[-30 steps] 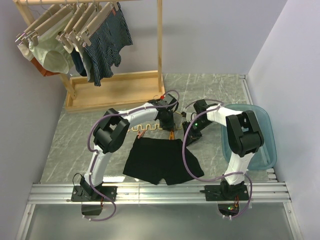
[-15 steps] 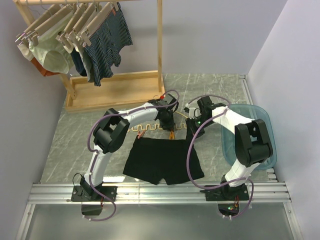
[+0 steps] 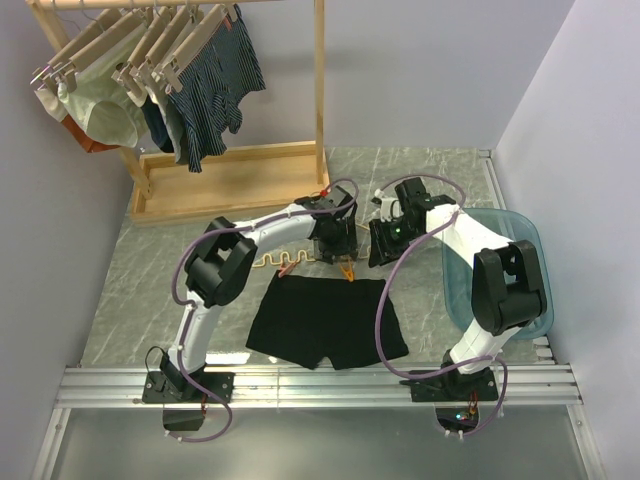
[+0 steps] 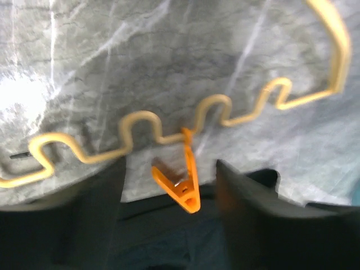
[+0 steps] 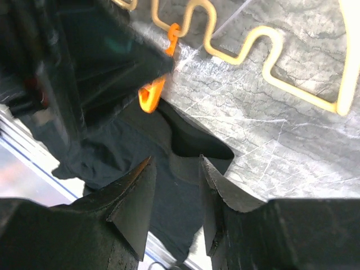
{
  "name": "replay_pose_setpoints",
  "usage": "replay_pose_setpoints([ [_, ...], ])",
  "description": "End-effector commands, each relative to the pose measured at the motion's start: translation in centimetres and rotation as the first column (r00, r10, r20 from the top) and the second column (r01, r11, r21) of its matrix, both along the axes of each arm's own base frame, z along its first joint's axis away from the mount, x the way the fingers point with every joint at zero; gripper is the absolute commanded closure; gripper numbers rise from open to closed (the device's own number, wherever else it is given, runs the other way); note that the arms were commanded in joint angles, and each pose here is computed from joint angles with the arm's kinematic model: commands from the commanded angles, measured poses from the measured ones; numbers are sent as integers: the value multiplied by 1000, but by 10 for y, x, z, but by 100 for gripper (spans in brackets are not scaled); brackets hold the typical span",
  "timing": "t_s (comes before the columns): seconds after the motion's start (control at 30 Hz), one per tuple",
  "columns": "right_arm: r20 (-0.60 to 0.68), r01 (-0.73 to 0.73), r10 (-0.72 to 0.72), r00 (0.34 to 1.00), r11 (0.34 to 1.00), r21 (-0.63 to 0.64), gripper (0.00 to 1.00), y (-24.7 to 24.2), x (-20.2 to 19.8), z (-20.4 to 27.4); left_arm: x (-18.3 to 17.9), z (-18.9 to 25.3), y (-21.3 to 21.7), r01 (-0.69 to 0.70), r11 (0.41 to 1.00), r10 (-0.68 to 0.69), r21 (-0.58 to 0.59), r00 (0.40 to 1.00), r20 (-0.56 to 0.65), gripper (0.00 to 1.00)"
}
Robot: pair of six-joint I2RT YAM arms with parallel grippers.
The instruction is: Clip the underwear to the hanger
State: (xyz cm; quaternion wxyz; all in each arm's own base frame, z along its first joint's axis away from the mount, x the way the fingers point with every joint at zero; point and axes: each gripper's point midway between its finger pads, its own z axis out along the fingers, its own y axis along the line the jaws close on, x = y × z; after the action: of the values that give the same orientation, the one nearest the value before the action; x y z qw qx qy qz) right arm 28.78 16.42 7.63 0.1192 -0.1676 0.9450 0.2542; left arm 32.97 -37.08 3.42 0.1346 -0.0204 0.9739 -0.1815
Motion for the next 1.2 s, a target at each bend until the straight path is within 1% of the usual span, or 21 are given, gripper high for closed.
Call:
replay_pose_setpoints([
  [0.0, 70, 64, -65, 995, 998, 26, 56, 3, 18, 27, 18, 67, -6, 28, 994, -14, -108, 991, 131, 27],
  [0.03, 75, 71, -73, 995, 997, 30, 56, 4, 20, 29, 19, 82, -4, 38, 991, -17, -131, 987, 158, 23],
  [0.1, 73, 95, -97, 993, 995, 31, 56, 5, 24, 33, 24, 97, 5, 46, 989, -18, -143, 981, 195, 18],
  [0.17, 81, 115, -116, 990, 993, 14, 57, 5, 27, 36, 27, 114, 19, 38, 988, -2, -150, 972, 234, 14],
  [0.2, 84, 103, -103, 991, 995, 5, 57, 12, 25, 37, 33, 120, 31, 22, 988, 17, -153, 969, 248, 10],
  [0.27, 115, 90, -86, 990, 996, -29, 57, 20, 25, 40, 33, 133, 50, 11, 987, 36, -162, 959, 281, 3],
  [0.3, 145, 88, -78, 986, 994, -68, 57, 19, 27, 39, 38, 136, 63, 2, 985, 49, -170, 955, 291, 2],
  [0.33, 162, 45, -32, 986, 996, -79, 56, 33, 22, 41, 35, 144, 72, 23, 984, 37, -178, 945, 326, 1],
  [0.4, 179, 10, 14, 984, 991, -132, 55, 37, 20, 36, 36, 153, 87, 48, 980, 26, -193, 930, 366, 1],
  [0.43, 182, -25, 53, 982, 988, -151, 53, 46, 16, 34, 29, 156, 97, 57, 980, 21, -191, 922, 386, 1],
  [0.47, 174, -37, 68, 982, 983, -178, 53, 49, 18, 28, 30, 162, 102, 85, 979, 2, -183, 902, 432, 1],
  [0.5, 173, -50, 85, 981, 979, -197, 53, 52, 18, 26, 27, 178, 112, 99, 975, 7, -200, 881, 473, 1],
  [0.53, 166, -65, 102, 981, 975, -214, 53, 58, 19, 21, 21, 169, 121, 111, 979, -16, -172, 878, 479, 1],
  [0.6, 152, -82, 122, 981, 966, -245, 53, 61, 18, 15, 19, 187, 137, 103, 978, 12, -183, 842, 540, 1],
  [0.63, 146, -82, 123, 982, 962, -261, 53, 63, 20, 10, 15, 182, 143, 109, 980, 1, -170, 839, 544, 1],
  [0.7, 136, -98, 141, 981, 954, -283, 53, 69, 18, 4, 11, 193, 155, 94, 982, 18, -163, 817, 577, 1],
  [0.8, 123, -103, 150, 981, 941, -322, 53, 73, 19, -7, 5, 196, 165, 87, 982, 28, -167, 809, 587, 1],
  [0.87, 112, -104, 152, 982, 930, -351, 53, 73, 20, -14, 1, 191, 168, 84, 981, 33, -175, 818, 575, 1],
  [0.9, 110, -105, 154, 982, 927, -360, 49, 73, 20, -16, 0, 193, 169, 83, 979, 40, -185, 816, 577, 1],
  [0.97, 105, -104, 153, 983, 921, -376, 48, 72, 21, -20, -3, 189, 169, 84, 976, 46, -201, 823, 567, 1],
  [1.17, 64, -116, 151, 986, 918, -380, 48, 77, 19, -34, -4, 186, 169, 81, 972, 59, -223, 828, 558, 1],
])
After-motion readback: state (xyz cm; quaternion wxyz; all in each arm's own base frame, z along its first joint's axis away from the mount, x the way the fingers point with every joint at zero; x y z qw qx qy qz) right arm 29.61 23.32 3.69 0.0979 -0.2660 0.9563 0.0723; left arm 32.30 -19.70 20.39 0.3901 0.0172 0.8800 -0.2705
